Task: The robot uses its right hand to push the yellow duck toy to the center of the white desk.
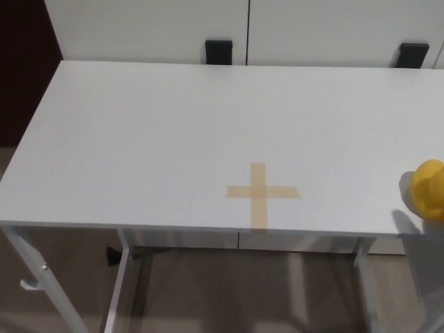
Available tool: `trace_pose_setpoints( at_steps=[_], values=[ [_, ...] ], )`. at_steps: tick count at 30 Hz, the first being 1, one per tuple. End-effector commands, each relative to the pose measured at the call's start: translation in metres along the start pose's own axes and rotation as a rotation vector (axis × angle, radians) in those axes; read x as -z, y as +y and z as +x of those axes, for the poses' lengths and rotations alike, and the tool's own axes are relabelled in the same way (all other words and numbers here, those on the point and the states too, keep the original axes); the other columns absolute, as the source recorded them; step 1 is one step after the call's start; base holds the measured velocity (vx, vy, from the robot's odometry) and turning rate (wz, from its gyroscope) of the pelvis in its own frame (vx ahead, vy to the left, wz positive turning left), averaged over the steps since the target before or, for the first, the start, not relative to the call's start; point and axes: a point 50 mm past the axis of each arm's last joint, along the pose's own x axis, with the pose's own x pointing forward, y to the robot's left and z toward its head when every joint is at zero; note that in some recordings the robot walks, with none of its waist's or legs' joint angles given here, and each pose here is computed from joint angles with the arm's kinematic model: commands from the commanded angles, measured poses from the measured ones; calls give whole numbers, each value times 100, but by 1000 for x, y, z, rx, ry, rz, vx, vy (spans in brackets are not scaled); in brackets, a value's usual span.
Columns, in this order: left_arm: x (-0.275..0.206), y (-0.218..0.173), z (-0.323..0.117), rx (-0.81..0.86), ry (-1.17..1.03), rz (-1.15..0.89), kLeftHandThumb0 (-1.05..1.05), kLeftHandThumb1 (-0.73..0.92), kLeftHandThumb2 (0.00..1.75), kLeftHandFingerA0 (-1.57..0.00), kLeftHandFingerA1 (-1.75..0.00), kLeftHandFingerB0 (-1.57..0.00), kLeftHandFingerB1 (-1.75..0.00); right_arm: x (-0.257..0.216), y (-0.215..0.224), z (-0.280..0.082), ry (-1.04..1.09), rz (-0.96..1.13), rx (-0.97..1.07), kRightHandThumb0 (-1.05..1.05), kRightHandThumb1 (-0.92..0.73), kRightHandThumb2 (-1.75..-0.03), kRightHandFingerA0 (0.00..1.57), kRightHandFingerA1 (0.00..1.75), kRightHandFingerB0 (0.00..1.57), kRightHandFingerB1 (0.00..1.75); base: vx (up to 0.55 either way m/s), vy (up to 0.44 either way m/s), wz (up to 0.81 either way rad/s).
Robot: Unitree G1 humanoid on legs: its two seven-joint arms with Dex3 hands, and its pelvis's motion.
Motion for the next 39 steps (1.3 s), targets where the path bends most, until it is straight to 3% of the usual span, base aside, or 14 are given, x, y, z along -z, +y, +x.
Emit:
trace_pose_setpoints(
  at_steps=[1,6,7,8,9,13,14,17,18,21,22,25,29,39],
  values=[
    [2,1,-1,1,-4,14,-16,65,72,-85,-80,-84,-66,0,7,1,-1,-25,-11,-76,-77,-112,3,37,4,33,0,0,0],
    [2,1,0,4,-6,26,-14,63,77,-84,-77,-84,-67,5,14,1,21,-44,-29,-80,-76,-111,5,45,8,39,0,0,0],
    [1,1,0,3,-5,27,-13,63,75,-84,-78,-83,-66,5,15,2,28,-42,-27,-85,-88,-75,7,39,13,33,0,0,0],
    [0,1,0,3,-5,28,-13,63,75,-84,-78,-83,-66,5,15,2,33,-42,-26,-85,-88,-75,7,39,13,33,0,0,0],
    [0,1,0,3,-3,22,-13,66,71,-87,-79,-86,-65,4,17,3,31,-45,-28,-37,-52,-112,1,52,0,49,0,0,0],
    [1,0,0,4,-1,20,-12,66,72,-86,-76,-86,-63,2,22,4,18,-55,-29,-36,-52,-113,1,51,0,48,0,0,0],
    [2,0,0,6,-2,24,-18,60,74,-90,-85,-88,-66,0,25,5,2,-79,-33,-78,-92,-74,16,39,21,36,0,0,0],
    [2,0,-1,16,-10,29,-16,63,75,-85,-76,-83,-64,-6,35,8,-15,-72,-42,-81,-92,-74,17,42,15,35,0,0,0],
    [1,-1,0,18,-11,30,-14,64,70,-85,-75,-85,-63,-11,42,10,-20,-57,-50,-37,-51,-112,0,51,0,49,0,0,0],
    [0,-2,0,12,-4,17,-16,65,68,-85,-77,-84,-65,-15,49,12,-25,-47,-60,-37,-49,-111,0,51,0,49,0,0,0],
    [0,-3,0,11,-3,20,-16,66,68,-85,-77,-83,-65,-16,53,12,-27,-51,-64,-86,-92,-74,15,41,14,32,0,0,0],
    [0,-3,0,13,-8,30,-14,61,75,-87,-82,-84,-66,-20,65,13,-34,-55,-78,-85,-92,-74,15,43,14,33,0,0,0],
    [-1,-3,0,18,-17,40,-15,63,72,-83,-74,-81,-62,-24,75,12,-38,-55,-94,-84,-92,-73,14,45,13,33,0,0,0],
    [-2,-3,0,20,-19,49,-13,63,76,-84,-77,-83,-63,-29,96,12,-50,-91,-137,-85,-92,-72,16,46,16,33,0,0,0]
  ],
)
